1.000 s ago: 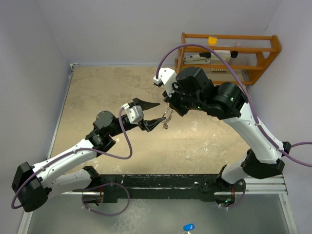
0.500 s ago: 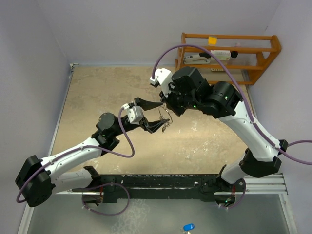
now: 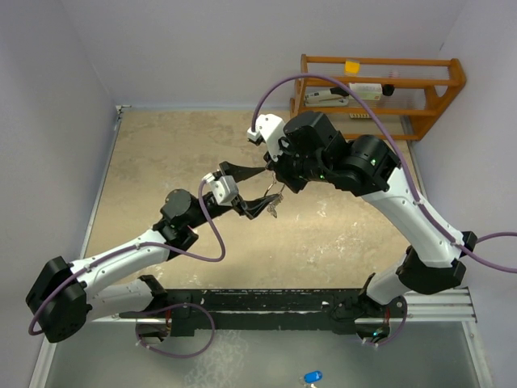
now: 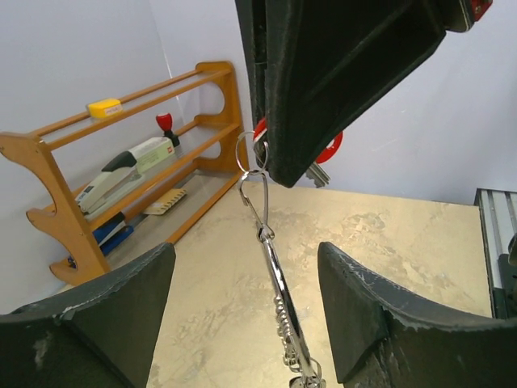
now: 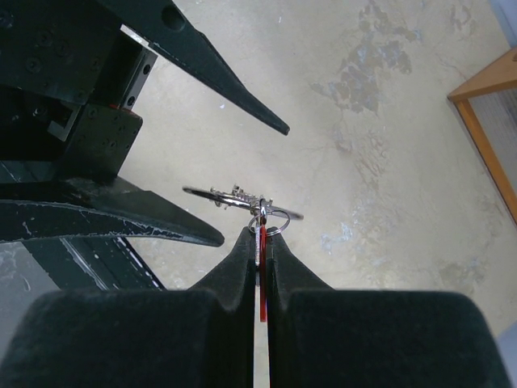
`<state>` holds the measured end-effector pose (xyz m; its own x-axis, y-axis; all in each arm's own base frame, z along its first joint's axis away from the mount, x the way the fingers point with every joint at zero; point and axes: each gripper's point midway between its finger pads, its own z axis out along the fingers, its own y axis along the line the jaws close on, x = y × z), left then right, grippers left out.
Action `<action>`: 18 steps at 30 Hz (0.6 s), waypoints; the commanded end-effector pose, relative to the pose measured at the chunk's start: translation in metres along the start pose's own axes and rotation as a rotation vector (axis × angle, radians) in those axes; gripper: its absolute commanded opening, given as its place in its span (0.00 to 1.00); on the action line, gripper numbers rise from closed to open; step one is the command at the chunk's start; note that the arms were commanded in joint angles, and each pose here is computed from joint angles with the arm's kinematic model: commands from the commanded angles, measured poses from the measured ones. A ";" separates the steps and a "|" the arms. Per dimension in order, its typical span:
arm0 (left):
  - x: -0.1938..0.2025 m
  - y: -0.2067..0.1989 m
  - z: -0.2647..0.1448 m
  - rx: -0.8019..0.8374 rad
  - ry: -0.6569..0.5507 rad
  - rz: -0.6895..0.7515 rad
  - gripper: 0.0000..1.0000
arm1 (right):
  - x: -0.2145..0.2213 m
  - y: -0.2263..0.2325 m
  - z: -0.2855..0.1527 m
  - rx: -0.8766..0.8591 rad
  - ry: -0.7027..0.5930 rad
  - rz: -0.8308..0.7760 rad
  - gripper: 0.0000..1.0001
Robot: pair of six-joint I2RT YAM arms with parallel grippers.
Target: Remove the keys from the keyring
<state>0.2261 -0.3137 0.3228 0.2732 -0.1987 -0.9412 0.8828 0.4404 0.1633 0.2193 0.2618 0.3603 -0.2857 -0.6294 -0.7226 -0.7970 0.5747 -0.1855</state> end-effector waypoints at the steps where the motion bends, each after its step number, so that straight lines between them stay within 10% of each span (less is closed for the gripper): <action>1: -0.025 0.011 -0.001 -0.051 -0.079 0.030 0.68 | -0.013 0.000 -0.007 -0.006 -0.068 0.002 0.00; 18: -0.025 0.014 -0.006 -0.098 -0.162 -0.047 0.56 | -0.023 0.000 0.005 0.004 -0.099 0.026 0.00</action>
<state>0.2270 -0.3057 0.3361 0.2835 -0.3010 -0.9105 0.8702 0.4797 0.1123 0.2251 0.2701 0.3588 -0.2771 -0.6133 -0.7396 -0.7936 0.5801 -0.1837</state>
